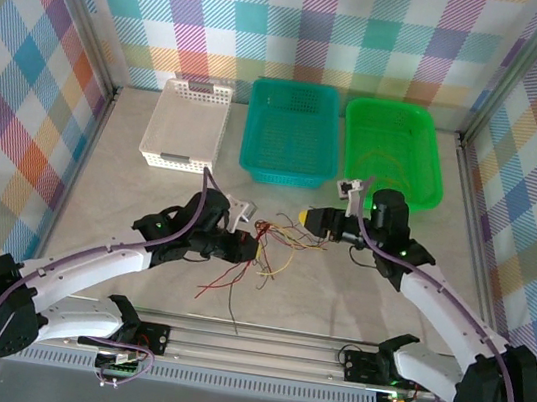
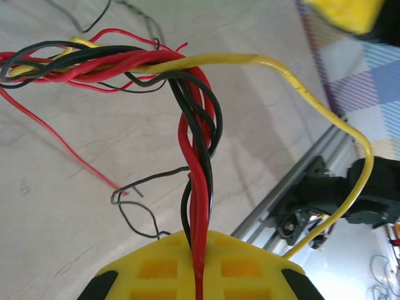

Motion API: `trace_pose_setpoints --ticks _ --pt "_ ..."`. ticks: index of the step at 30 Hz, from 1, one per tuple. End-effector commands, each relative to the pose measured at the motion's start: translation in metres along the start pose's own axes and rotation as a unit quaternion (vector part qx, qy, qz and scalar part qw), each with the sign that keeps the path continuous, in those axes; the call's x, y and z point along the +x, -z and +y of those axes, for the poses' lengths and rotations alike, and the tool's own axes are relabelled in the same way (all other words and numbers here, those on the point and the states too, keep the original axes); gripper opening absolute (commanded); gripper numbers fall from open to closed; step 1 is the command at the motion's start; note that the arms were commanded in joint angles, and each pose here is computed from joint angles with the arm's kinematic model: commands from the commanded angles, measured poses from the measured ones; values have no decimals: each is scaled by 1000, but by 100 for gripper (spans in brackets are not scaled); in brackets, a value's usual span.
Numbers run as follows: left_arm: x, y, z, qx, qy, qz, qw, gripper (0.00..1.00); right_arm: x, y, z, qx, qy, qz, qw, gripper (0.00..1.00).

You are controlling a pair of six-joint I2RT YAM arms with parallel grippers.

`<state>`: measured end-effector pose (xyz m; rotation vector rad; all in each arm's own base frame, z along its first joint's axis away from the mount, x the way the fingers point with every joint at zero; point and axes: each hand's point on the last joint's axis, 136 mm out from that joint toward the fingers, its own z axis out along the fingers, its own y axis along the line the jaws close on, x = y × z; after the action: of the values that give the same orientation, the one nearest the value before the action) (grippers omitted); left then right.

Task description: Untangle the cables

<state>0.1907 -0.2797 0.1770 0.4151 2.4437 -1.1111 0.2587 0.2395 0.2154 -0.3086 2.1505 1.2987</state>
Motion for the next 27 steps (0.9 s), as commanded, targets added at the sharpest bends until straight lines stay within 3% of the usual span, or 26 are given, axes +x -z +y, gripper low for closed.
trace_pose_setpoints --ticks 1,12,18,23,27 --pt "-17 21 -41 80 -45 -40 995 0 1 -13 -6 -11 -31 15 999 56" --pt "-13 47 -78 178 -79 -64 979 0 20 -47 -37 -16 -163 63 985 68" --pt "-11 44 -83 185 -84 -63 977 0 18 -57 -28 -58 -175 60 981 70" --pt "-15 46 -82 175 -88 -74 978 0 22 -63 -17 -105 -180 69 976 66" --pt "-17 49 -75 151 -89 -83 981 0 29 -56 -15 -98 -169 80 978 64"
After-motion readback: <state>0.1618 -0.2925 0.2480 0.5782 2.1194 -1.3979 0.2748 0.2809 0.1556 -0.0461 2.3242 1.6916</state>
